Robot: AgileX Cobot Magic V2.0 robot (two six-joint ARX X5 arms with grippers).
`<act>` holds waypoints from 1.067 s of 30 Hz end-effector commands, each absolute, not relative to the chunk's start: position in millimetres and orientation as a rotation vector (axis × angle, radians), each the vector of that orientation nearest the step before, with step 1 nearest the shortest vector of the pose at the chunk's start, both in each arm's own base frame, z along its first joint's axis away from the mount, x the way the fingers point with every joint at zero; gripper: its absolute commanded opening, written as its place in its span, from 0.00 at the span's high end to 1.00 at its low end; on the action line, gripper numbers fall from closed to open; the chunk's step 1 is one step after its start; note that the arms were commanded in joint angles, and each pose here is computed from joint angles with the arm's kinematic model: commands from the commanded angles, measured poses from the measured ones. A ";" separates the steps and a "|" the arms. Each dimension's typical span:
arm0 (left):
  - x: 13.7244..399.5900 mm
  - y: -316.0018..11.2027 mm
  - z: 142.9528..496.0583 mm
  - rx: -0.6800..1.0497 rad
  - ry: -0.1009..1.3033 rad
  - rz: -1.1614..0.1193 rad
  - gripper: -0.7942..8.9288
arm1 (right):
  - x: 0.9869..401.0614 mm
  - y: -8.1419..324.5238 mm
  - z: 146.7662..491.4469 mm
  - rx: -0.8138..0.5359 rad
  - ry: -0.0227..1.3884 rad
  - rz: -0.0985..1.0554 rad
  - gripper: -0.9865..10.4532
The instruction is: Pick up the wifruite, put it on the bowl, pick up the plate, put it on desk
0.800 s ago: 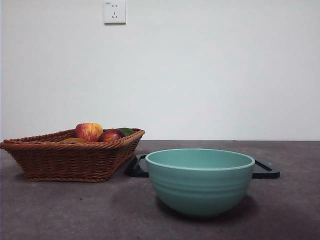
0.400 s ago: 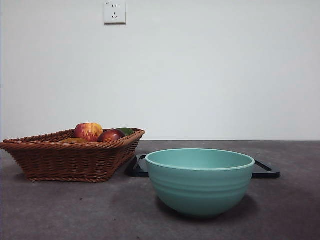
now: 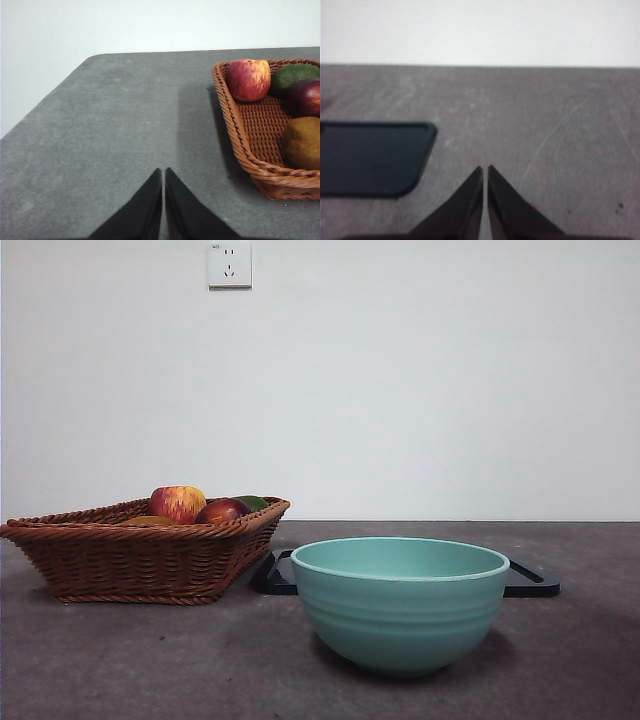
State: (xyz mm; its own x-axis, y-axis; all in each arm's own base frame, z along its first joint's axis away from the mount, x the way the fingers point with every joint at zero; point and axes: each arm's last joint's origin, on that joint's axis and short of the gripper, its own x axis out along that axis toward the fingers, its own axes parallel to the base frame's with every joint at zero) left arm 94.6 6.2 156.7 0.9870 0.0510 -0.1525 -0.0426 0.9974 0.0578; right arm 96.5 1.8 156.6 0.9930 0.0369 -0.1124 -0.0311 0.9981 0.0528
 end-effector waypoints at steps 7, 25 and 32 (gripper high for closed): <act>95.4 6.6 149.2 0.051 0.181 0.053 0.91 | 95.8 1.6 149.1 0.066 0.178 0.028 0.91; 95.4 6.6 149.2 0.051 0.180 0.053 0.91 | 96.1 1.6 151.9 0.068 0.151 0.029 0.91; 95.4 6.6 149.2 0.051 0.180 0.053 0.91 | 96.1 1.6 151.9 0.068 0.151 0.029 0.91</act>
